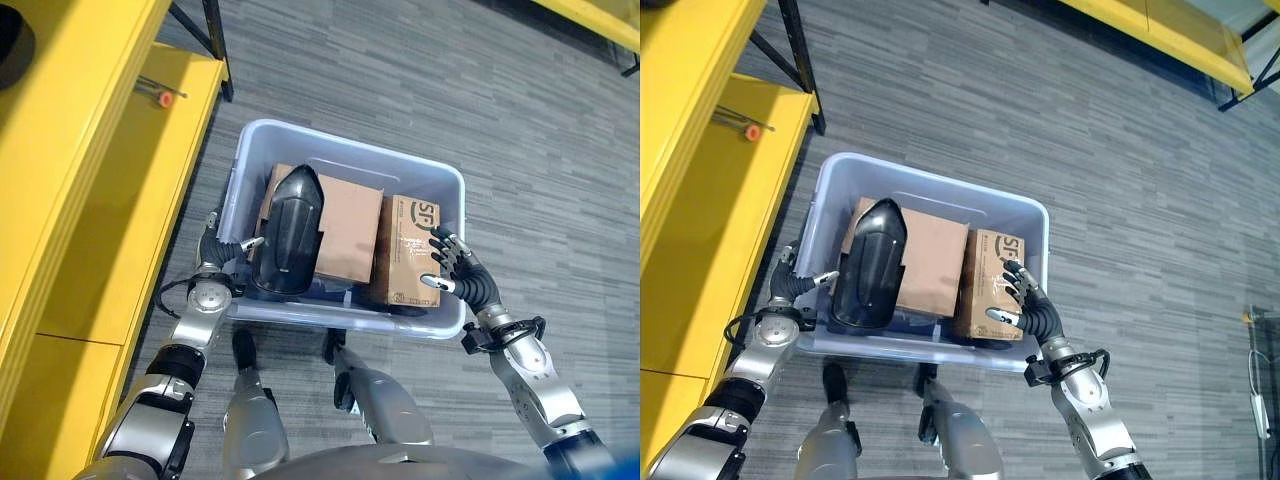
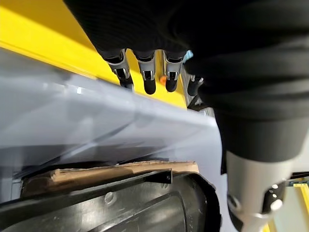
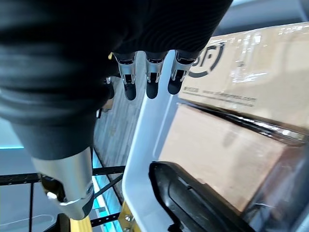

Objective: Move parts from the plastic box to the shelf.

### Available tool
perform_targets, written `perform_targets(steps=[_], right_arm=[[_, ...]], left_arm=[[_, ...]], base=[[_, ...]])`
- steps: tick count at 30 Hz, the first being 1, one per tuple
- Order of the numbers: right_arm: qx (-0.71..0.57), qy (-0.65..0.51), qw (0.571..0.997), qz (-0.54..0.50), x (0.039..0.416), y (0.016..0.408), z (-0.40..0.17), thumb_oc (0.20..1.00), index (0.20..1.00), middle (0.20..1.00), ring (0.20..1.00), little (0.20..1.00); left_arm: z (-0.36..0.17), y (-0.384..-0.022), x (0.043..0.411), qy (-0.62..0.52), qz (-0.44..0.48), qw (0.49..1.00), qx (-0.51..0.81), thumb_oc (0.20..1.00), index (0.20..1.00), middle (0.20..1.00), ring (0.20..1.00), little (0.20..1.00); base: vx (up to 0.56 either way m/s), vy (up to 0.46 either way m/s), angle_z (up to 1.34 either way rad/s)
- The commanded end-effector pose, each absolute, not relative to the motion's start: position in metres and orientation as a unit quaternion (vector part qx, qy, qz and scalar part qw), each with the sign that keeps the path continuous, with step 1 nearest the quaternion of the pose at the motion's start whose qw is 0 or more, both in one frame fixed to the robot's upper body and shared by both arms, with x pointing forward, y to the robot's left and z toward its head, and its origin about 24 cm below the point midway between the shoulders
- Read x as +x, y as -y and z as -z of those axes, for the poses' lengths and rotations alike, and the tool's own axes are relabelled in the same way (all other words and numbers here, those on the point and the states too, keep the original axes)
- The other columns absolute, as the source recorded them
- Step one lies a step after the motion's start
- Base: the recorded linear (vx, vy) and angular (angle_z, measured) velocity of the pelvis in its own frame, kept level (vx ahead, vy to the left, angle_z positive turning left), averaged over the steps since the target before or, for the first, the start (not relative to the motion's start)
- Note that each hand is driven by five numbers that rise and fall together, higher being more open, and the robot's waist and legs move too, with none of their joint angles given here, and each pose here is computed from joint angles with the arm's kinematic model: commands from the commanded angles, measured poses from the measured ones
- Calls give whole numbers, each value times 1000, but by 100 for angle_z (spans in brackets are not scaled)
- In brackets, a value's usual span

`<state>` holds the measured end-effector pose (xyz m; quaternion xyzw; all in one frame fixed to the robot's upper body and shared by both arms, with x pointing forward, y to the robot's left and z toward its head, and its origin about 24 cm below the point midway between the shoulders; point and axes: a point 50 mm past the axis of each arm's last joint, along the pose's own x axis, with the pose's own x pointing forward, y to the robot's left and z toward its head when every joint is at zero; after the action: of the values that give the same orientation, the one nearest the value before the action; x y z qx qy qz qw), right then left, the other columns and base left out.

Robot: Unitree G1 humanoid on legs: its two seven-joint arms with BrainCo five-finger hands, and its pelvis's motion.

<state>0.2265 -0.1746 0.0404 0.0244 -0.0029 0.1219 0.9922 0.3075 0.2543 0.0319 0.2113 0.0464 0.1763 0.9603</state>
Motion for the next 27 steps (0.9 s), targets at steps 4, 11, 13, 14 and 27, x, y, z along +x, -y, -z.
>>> perform_targets(steps=[4, 11, 13, 14, 27], right_arm=[[25, 81, 987, -139, 229, 176, -73, 1000, 1000, 1000, 1000, 1000], [27, 98, 985, -142, 229, 178, -81, 1000, 1000, 1000, 1000, 1000], [28, 100, 985, -138, 227, 180, -81, 1000, 1000, 1000, 1000, 1000], [27, 101, 985, -136, 226, 181, -81, 1000, 1000, 1000, 1000, 1000], [15, 109, 988, -108, 219, 196, -85, 1000, 1000, 1000, 1000, 1000]], left_arm=[[-54, -249, 325, 3, -165, 959, 231, 1000, 1000, 1000, 1000, 1000], [-68, -260, 336, 13, -194, 952, 235, 1000, 1000, 1000, 1000, 1000], [-72, -273, 335, 12, -229, 950, 214, 1000, 1000, 1000, 1000, 1000], [-74, -282, 335, 9, -248, 948, 201, 1000, 1000, 1000, 1000, 1000], [-100, -256, 326, 116, -235, 945, 197, 1000, 1000, 1000, 1000, 1000]], base=[[-6, 1, -11], [-12, -12, 1], [3, -13, -2], [0, 0, 0], [8, 0, 6]])
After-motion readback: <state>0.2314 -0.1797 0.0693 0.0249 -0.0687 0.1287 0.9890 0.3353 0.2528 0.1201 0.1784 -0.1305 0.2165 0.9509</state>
